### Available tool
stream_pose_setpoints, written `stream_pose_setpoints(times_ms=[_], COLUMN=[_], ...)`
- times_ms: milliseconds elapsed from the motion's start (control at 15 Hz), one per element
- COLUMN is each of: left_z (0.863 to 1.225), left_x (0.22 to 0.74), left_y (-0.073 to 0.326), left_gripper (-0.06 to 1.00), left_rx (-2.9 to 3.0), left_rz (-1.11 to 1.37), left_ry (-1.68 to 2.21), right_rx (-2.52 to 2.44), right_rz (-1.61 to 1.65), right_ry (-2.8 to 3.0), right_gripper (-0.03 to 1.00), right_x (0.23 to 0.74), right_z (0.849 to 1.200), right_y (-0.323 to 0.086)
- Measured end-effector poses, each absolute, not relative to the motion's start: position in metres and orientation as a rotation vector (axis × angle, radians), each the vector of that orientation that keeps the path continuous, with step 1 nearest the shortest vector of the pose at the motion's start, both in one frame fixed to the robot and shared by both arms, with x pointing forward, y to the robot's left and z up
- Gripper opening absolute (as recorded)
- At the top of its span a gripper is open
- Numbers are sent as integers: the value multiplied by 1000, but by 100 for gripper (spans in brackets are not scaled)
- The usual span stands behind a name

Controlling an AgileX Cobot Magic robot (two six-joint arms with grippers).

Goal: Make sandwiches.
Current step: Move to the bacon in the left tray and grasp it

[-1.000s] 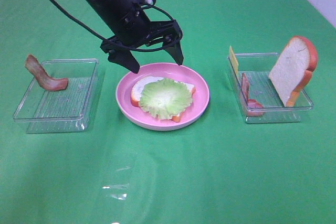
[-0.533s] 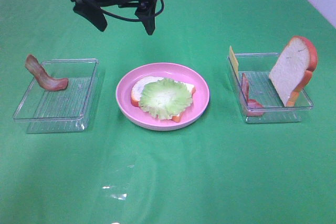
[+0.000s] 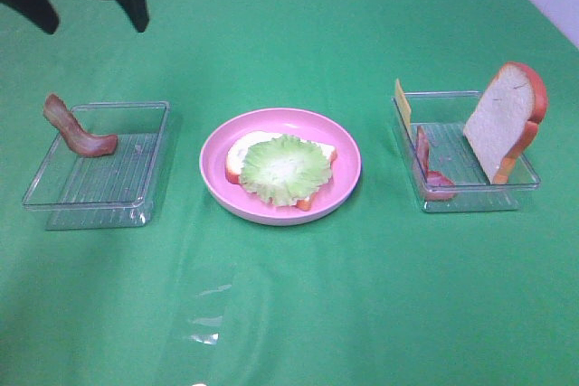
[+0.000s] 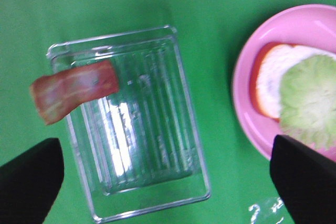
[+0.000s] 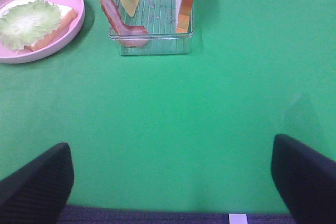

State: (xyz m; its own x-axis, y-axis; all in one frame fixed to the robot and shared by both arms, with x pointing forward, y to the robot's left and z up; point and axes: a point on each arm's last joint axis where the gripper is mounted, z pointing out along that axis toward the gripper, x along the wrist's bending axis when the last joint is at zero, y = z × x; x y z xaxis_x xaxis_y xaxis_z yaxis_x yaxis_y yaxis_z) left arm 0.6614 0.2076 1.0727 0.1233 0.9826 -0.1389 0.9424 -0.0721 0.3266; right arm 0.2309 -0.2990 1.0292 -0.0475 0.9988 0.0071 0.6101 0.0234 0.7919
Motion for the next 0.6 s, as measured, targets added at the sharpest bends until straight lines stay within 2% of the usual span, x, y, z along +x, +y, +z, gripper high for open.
stream_pose_setpoints(times_ms=[67, 133, 267, 600], left_z=[1068, 1059, 1052, 1048], left_x=[657, 653, 652, 654], left_y=[228, 269, 301, 307], left_gripper=[99, 99, 99, 99], left_rx=[2067, 2016, 1933, 1905], left_rz=[156, 134, 92, 47], left_ry=[1923, 2033, 2120, 2116], right_rx=[1645, 1645, 1645, 1645], right_rz=[853, 853, 853, 853], right_ry=[1719, 1719, 1719, 1719], right_gripper=[98, 98, 98, 98], right_x=[231, 231, 231, 231], right_z=[1029, 1029, 1029, 1029], right_y=[-299, -299, -299, -299])
